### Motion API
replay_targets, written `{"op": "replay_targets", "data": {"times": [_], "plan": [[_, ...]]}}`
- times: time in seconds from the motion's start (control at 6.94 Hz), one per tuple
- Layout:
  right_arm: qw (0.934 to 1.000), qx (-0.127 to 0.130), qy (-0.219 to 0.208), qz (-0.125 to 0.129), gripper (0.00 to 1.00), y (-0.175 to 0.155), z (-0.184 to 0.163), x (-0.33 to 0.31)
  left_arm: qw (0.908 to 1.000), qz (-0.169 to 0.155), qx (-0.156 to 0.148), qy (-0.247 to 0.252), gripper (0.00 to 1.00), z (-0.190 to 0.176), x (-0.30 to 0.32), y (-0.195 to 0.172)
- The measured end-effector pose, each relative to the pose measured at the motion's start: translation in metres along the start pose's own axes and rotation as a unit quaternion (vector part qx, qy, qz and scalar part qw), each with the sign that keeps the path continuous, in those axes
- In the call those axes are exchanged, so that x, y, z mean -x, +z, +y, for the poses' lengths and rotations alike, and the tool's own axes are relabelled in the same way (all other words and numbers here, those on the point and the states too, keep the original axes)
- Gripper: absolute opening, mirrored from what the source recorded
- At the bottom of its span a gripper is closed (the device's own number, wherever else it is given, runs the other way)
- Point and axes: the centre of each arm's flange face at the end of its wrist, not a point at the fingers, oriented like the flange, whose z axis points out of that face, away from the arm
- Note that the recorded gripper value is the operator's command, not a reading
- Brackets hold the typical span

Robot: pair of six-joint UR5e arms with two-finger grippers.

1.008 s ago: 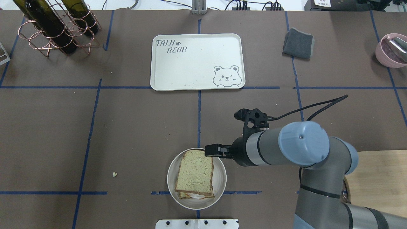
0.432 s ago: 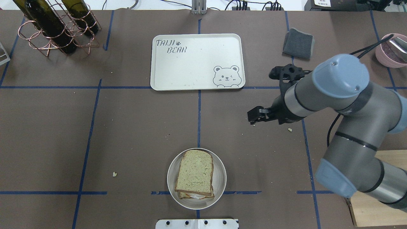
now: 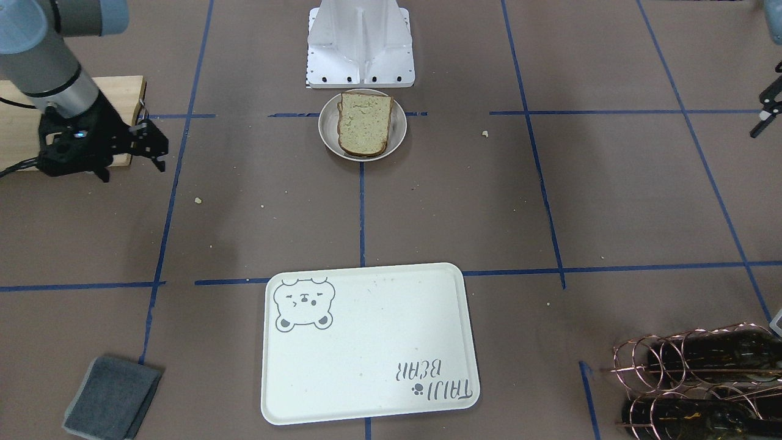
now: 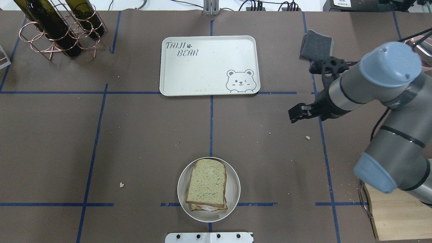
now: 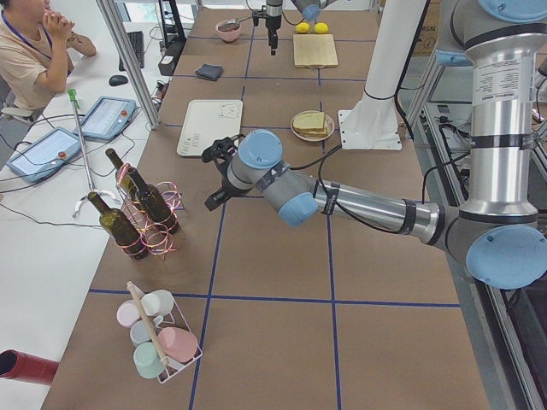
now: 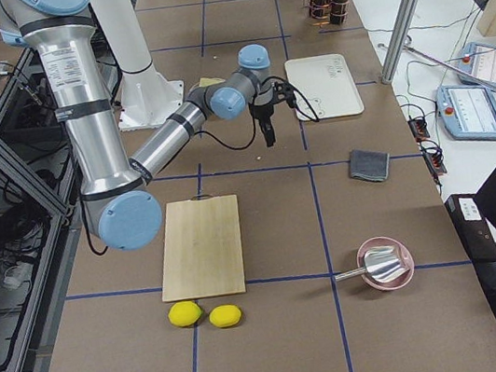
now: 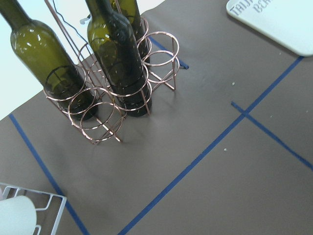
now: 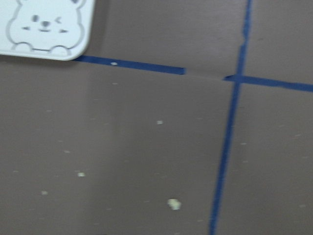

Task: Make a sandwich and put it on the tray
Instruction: 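Withdraw the right arm away from the plate while the left arm reaches in, then move the left gripper to the plate rim and grasp the plate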

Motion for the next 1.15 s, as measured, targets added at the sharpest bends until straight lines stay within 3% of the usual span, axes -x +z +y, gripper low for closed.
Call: {"op": "replay_targets", "data": {"times": [0.14,0.29,0.43,0.58,0.86,1.15], "plan": [[0.9994,0.008,-0.023,0.025,1.00,-0.001,0.014,-0.059,0.9995,0.031,-0.004,-0.001,1.00,-0.026,-0.057,0.030],[0.9981,0.019,-0.035,0.046,1.00,-0.003,0.035,-0.113,0.9962,0.080,0.007,-0.034,1.00,-0.046,-0.115,0.065],[0.9970,0.034,-0.029,0.064,1.00,-0.004,0.063,-0.162,0.9885,0.117,0.024,-0.093,1.00,-0.057,-0.169,0.091],[0.9965,0.044,-0.013,0.069,1.00,-0.009,0.088,-0.200,0.9789,0.133,0.037,-0.151,1.00,-0.060,-0.219,0.111],[0.9981,0.050,0.005,0.036,1.00,-0.031,0.136,-0.263,0.9580,0.128,0.055,-0.250,0.94,-0.047,-0.297,0.148],[0.9991,0.033,0.026,0.010,1.00,-0.054,0.161,-0.298,0.9318,0.114,0.067,-0.338,0.63,-0.026,-0.363,0.183]]}}
